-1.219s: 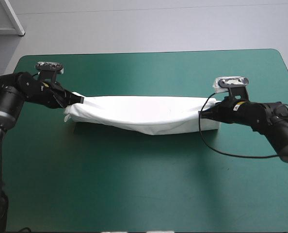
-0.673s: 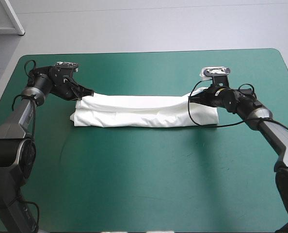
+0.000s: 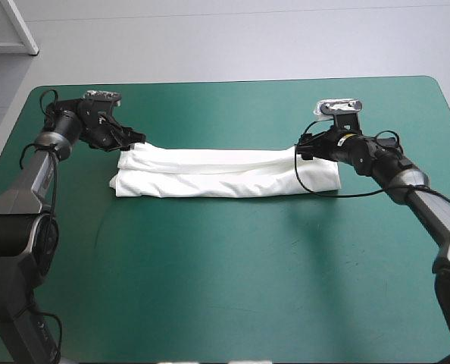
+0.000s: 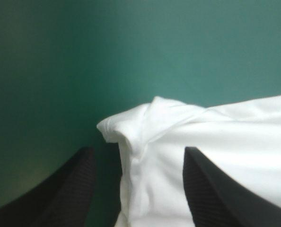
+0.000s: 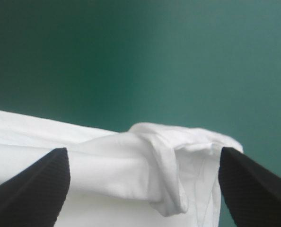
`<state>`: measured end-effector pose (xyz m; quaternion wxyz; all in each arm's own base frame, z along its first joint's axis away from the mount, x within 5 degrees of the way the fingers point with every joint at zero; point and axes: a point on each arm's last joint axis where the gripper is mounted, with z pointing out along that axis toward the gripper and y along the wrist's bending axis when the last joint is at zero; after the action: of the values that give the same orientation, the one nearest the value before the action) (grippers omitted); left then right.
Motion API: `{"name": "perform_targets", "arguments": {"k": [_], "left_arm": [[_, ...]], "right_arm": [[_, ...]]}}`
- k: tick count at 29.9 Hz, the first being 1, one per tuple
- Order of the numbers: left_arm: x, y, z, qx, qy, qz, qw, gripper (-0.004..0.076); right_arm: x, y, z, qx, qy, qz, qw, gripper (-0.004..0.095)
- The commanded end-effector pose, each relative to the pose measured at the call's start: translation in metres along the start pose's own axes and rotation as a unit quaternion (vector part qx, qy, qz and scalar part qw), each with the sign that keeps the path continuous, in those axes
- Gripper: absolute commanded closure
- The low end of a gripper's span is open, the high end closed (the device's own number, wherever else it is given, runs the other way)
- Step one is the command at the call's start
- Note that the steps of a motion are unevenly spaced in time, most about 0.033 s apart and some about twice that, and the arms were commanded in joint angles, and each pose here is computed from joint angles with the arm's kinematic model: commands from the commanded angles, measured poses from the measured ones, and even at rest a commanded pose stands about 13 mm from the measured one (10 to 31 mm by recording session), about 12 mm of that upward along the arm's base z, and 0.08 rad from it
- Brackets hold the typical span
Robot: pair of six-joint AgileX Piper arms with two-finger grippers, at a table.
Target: Fold the cloth
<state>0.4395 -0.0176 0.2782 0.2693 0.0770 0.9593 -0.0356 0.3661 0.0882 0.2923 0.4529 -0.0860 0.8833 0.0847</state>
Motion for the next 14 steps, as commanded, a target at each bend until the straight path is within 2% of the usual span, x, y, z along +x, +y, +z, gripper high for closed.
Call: {"name": "perform_targets", "arguments": {"k": [1, 4, 8, 14], "left_arm": [[-0.026, -0.010, -0.081, 0.010, -0.096, -0.003, 0.995, 0.0288], [-0.028, -0.023, -0.104, 0.067, -0.107, -0.023, 0.992, 0.0288], [-0.027, -0.053, -0.107, 0.126, -0.101, 0.006, 0.987, 0.0313], [-0.022, -0.121, -0.085, 0.171, -0.084, 0.064, 0.980, 0.0456]], "right_arm": [[-0.038, 0.002, -0.052, 0.000, -0.099, -0.005, 0.995, 0.0098], [-0.038, 0.001, -0.072, -0.003, -0.085, 0.007, 0.996, 0.0098], [-0.031, -0.009, -0.078, 0.000, -0.036, 0.036, 0.999, 0.0098], [-0.021, -0.038, -0.082, 0.015, 0.014, 0.086, 0.996, 0.0099]]}}
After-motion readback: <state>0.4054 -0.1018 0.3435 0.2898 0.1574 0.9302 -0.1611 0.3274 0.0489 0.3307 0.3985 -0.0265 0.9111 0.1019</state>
